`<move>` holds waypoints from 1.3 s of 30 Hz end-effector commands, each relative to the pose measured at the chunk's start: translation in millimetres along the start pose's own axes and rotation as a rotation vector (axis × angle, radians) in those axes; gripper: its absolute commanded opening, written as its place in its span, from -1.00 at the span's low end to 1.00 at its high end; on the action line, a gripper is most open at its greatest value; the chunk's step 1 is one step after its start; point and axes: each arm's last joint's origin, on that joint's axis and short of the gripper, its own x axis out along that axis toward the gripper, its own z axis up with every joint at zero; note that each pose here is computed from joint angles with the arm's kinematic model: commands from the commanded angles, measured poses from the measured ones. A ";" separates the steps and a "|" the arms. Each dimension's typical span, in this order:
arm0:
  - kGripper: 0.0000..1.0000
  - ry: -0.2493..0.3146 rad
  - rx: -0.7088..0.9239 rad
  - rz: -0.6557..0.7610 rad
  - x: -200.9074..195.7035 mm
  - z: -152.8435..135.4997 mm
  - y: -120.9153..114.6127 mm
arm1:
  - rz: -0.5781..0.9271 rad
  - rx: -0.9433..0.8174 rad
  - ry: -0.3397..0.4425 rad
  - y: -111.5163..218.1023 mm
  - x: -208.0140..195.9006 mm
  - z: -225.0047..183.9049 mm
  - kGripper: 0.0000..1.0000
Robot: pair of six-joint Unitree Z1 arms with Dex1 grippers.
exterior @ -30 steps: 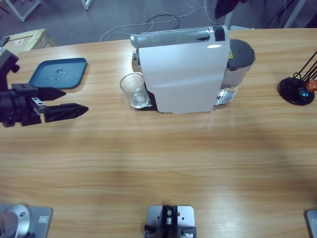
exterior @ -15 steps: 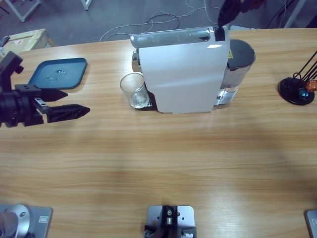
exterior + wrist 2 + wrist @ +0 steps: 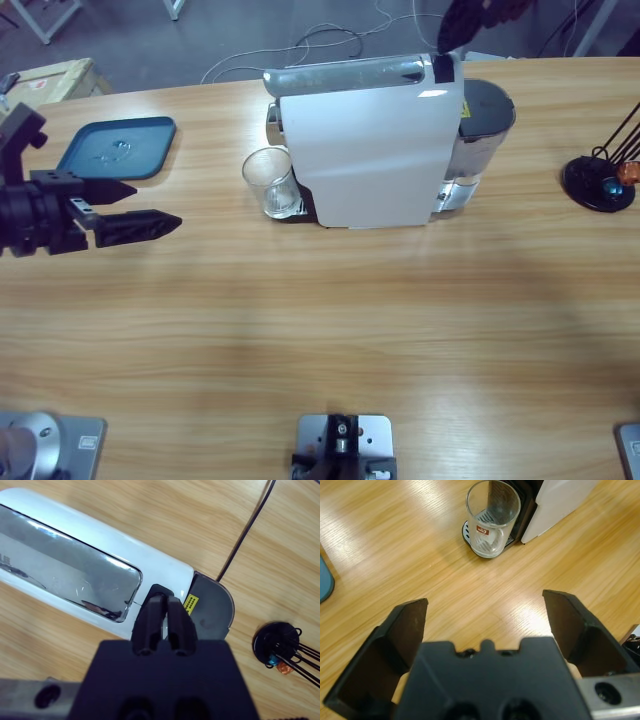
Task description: Pour coffee
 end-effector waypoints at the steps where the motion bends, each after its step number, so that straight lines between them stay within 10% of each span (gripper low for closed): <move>1: 0.98 0.017 -0.001 -0.007 5.6 -2.8 -0.8 | 0.019 -0.031 -0.172 3.1 -60.8 -5.6 0.91; 14: 0.98 0.022 0.000 -0.005 6.6 -2.0 -0.8 | 0.039 0.028 -0.043 7.3 -52.4 -31.6 1.00; 39: 0.98 -0.009 0.007 -0.009 -2.3 -2.0 -2.2 | -0.008 0.029 -0.037 3.2 -56.6 -38.9 1.00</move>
